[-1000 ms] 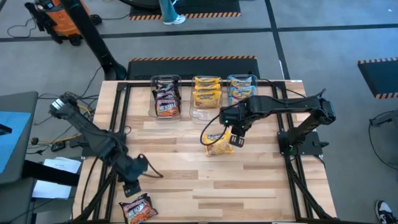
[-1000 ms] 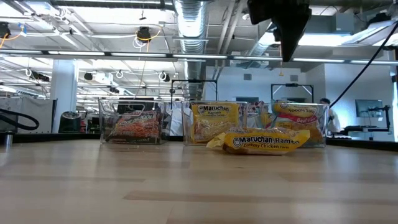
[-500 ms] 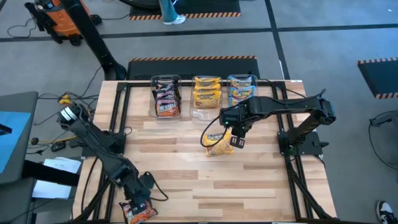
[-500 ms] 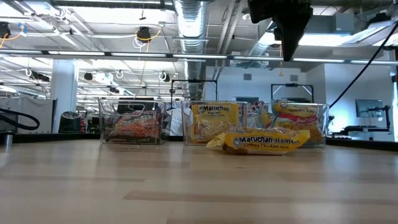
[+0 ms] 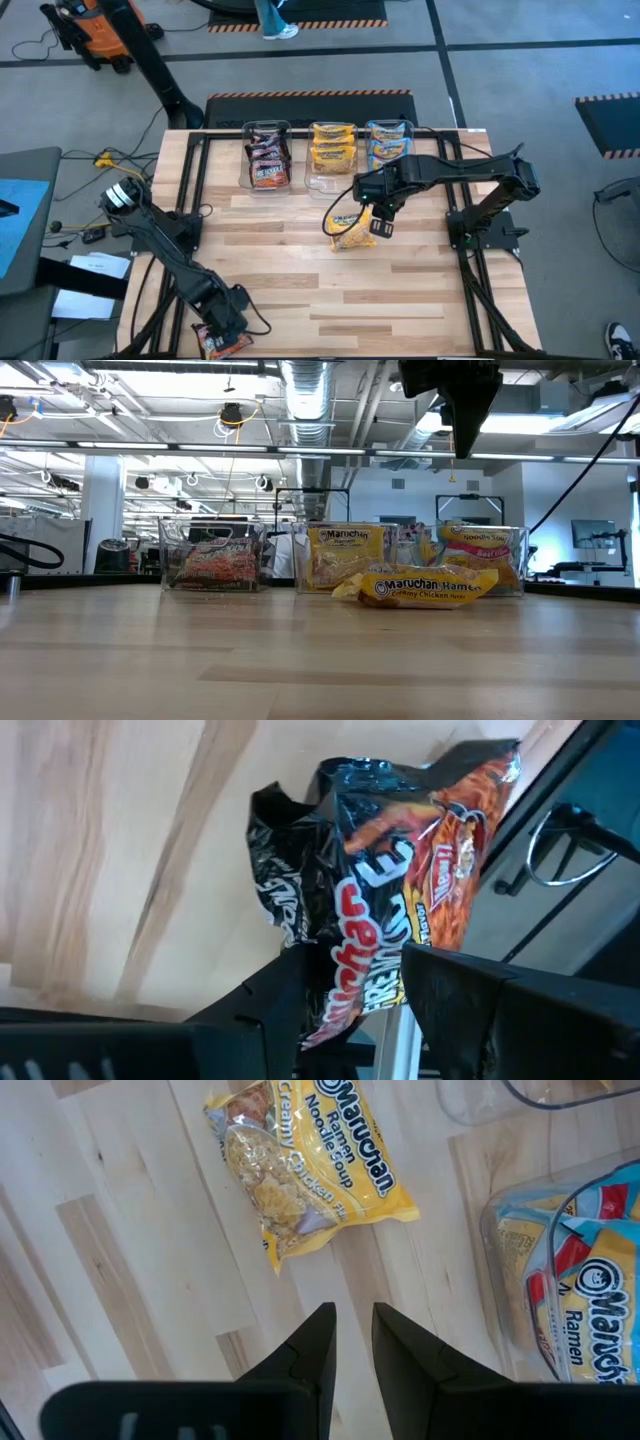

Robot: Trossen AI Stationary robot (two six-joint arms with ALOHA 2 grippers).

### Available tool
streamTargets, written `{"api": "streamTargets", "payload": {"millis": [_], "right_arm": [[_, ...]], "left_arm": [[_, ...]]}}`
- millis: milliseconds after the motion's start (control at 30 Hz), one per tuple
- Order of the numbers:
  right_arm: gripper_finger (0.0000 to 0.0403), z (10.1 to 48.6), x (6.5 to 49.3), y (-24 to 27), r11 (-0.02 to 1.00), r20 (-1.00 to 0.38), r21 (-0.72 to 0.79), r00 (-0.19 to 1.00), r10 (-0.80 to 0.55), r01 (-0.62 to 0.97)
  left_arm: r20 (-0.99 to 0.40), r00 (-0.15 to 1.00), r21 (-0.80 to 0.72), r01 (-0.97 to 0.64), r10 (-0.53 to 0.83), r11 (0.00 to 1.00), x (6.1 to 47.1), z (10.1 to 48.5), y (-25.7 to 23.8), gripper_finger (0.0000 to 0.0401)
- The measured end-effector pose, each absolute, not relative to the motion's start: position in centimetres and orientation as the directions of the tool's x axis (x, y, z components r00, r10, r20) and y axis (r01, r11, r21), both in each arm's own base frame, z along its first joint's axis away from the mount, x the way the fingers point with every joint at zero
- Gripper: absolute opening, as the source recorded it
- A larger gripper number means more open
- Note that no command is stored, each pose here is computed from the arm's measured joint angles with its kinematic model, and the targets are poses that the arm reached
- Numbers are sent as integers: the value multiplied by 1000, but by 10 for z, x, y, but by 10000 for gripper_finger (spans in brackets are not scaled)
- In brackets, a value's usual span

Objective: Sort Maruchan noodles
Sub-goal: Put the black noodle pack into the left transparent bin

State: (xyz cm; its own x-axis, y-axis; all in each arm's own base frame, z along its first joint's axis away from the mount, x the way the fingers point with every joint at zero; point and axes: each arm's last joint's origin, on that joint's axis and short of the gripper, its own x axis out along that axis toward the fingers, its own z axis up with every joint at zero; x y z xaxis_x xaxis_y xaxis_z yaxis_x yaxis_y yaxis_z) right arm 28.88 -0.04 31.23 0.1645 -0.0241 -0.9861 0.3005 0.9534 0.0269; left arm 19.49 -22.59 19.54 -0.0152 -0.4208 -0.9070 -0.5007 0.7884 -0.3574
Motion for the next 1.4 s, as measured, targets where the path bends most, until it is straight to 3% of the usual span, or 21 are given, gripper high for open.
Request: {"api": "streamTargets", "payload": {"millis": [267,467,700,1400], "right_arm": [[92,312,289,0,953,-986,27,166,-24,300],[92,312,289,0,953,-986,27,166,-24,300],[92,312,289,0,953,-986,27,166,-24,301],[92,313,291,-1,953,-982,33,188,-25,301]], "left_arm": [[-919,14,-341,-530,-394,776,196,194,-226,142],[-933,60,-330,-538,-356,775,197,193,-225,82],[-944,36,-297,-528,-328,796,199,183,-227,6],[-964,52,-254,-459,-260,851,243,175,-173,0]]}}
